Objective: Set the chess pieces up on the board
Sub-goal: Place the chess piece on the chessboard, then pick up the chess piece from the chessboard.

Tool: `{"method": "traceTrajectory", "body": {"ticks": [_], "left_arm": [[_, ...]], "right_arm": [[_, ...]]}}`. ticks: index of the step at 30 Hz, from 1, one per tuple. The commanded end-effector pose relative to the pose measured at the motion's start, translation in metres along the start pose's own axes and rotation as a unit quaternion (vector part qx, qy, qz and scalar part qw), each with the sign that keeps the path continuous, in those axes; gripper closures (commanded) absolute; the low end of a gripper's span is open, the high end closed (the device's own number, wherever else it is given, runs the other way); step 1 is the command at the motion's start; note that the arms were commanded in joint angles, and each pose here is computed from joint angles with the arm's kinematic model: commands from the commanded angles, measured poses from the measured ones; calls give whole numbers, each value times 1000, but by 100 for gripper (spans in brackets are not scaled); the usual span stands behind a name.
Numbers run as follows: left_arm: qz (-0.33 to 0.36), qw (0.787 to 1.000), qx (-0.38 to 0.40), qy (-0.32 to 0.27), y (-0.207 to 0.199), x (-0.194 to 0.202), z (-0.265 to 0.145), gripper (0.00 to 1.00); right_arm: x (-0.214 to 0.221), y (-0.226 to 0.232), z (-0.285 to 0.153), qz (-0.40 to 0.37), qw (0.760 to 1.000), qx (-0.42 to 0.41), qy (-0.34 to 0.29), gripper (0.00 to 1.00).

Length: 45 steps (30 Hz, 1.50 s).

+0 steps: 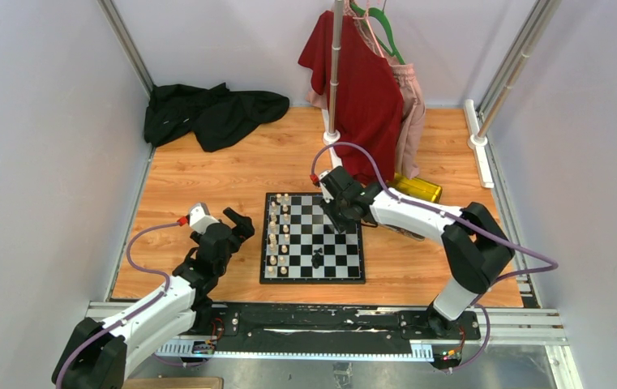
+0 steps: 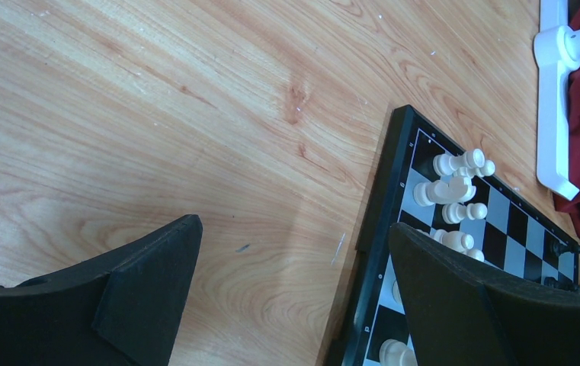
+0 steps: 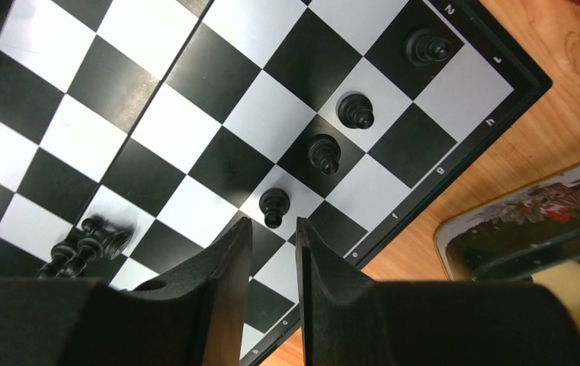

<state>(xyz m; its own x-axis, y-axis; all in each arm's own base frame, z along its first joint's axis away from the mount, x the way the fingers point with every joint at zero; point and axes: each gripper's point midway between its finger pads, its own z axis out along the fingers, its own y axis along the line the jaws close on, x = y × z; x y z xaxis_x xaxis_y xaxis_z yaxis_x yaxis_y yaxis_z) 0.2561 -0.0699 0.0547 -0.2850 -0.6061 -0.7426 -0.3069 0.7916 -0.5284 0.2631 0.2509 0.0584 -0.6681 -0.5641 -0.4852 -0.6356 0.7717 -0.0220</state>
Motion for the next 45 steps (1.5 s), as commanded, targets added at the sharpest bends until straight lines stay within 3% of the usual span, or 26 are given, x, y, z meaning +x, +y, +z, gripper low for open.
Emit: {"method": "traceTrajectory", "body": {"ticks": [1, 10, 22, 36, 45], "left_arm": [[3, 1000, -9, -10, 5, -3, 2, 0], [4, 1000, -9, -10, 5, -3, 2, 0], [3, 1000, -6, -11, 2, -5, 2, 0], [3, 1000, -2, -9, 1, -4, 1, 0], [2, 1000, 0, -9, 3, -3, 0, 0]], "right_arm": [[-21, -7, -27, -9, 999, 14, -37, 68], [-25, 5, -51, -35, 998, 15, -55, 67], [4, 64, -64, -79, 995, -11, -53, 67], [29, 119, -55, -94, 994, -46, -43, 68], [38, 129, -44, -92, 994, -46, -34, 69]]}}
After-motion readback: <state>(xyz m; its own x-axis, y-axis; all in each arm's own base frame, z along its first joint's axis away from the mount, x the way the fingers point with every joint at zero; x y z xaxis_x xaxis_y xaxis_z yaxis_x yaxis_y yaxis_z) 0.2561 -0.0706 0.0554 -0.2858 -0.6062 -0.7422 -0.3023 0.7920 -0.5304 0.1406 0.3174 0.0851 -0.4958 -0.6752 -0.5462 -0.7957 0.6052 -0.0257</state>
